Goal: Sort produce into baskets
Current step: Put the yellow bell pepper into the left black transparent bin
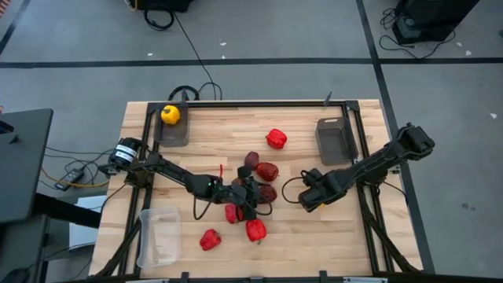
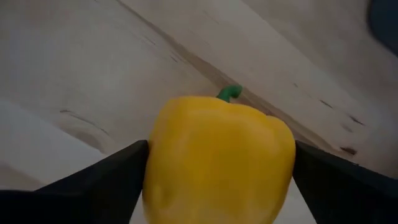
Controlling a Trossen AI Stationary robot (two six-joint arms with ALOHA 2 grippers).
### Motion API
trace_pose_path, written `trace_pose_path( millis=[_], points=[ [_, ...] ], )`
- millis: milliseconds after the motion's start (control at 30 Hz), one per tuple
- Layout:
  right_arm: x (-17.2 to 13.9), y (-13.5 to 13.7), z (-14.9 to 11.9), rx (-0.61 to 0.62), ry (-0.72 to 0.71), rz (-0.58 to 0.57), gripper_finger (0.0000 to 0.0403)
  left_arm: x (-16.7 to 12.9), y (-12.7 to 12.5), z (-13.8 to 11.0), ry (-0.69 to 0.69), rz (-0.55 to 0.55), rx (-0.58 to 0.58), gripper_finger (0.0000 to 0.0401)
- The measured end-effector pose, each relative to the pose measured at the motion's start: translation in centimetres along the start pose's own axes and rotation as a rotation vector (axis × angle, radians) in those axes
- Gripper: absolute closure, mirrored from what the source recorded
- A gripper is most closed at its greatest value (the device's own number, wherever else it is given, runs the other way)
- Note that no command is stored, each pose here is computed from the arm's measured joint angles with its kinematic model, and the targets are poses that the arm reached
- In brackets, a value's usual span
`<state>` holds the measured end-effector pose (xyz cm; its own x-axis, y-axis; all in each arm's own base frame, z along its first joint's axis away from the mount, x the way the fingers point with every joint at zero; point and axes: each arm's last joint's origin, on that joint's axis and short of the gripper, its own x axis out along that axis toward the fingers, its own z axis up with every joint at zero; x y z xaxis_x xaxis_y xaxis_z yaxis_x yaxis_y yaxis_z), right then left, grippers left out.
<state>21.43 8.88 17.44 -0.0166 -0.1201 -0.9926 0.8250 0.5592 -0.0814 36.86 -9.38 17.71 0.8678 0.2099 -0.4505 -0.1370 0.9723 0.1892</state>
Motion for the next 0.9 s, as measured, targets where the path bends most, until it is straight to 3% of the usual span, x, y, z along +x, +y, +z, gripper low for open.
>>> trace_pose_path(
  millis=[133,200,367,600,700,900],
  points=[
    [0.0,0.0,-0.8,-0.05,-0.031,0.003,0.007,0.0,0.0,-0.2,0.021,0.002,-0.017,0.0187],
    [0.0,0.2,-1.3,-0.112,-0.078,0.009,0.0081,0.0,0.2,-0.2,0.016,0.022,-0.079,0.0187],
    [-1.0,1.4,-2.6,-0.295,-0.355,0.057,0.0082,0.4,1.0,0.3,-0.03,0.043,-0.154,0.0187],
    [-2.7,3.0,-4.9,-0.562,-0.903,0.052,0.0074,0.2,0.8,1.8,-0.166,-0.002,0.155,0.0188],
    [-3.2,3.8,-5.5,-0.659,-1.002,0.054,0.0078,0.2,0.8,2.2,-0.212,-0.046,0.187,0.0188],
    [-3.9,4.9,-5.5,-0.782,-1.067,0.055,0.0073,0.0,0.7,3.1,-0.308,-0.061,0.153,0.0189]
  ],
)
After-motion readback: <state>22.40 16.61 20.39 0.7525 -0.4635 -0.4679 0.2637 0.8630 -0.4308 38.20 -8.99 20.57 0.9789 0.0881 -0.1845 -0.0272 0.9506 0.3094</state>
